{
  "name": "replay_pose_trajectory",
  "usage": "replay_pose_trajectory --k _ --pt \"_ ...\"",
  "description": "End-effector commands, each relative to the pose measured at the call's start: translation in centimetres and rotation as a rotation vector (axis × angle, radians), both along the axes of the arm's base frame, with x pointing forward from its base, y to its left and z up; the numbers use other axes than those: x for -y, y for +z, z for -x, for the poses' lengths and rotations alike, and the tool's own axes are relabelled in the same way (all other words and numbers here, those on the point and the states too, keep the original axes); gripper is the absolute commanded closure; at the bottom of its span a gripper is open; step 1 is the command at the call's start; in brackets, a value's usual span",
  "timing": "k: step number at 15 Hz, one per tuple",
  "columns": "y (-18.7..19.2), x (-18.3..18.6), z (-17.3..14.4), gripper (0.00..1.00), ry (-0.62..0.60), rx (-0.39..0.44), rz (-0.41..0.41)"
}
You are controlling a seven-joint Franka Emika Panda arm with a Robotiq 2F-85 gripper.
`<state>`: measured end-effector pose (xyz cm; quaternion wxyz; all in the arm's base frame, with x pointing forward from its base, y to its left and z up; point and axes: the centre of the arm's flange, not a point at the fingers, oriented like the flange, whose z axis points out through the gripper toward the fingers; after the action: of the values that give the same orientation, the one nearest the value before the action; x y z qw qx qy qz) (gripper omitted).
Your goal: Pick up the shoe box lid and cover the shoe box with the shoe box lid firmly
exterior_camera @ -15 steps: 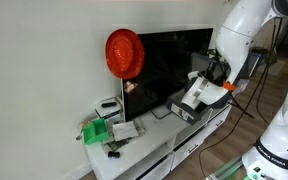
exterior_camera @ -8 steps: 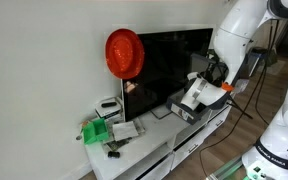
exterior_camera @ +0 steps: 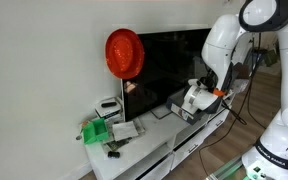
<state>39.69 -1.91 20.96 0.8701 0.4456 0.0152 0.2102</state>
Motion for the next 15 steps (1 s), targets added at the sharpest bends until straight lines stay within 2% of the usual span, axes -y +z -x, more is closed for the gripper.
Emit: replay_pose_trajectory --k 1,6,9,15 --pt "-2.7 0.7 -1.5 0.99 0.006 0.057 0.045" --pt "-5.3 2.1 -3.1 0.99 0.017 0.102 0.077" --pt "-6.7 3.1 -4.0 0.99 0.006 0.098 0.090" --pt "-9.8 3.0 -5.6 0.99 0.021 0.065 0.048"
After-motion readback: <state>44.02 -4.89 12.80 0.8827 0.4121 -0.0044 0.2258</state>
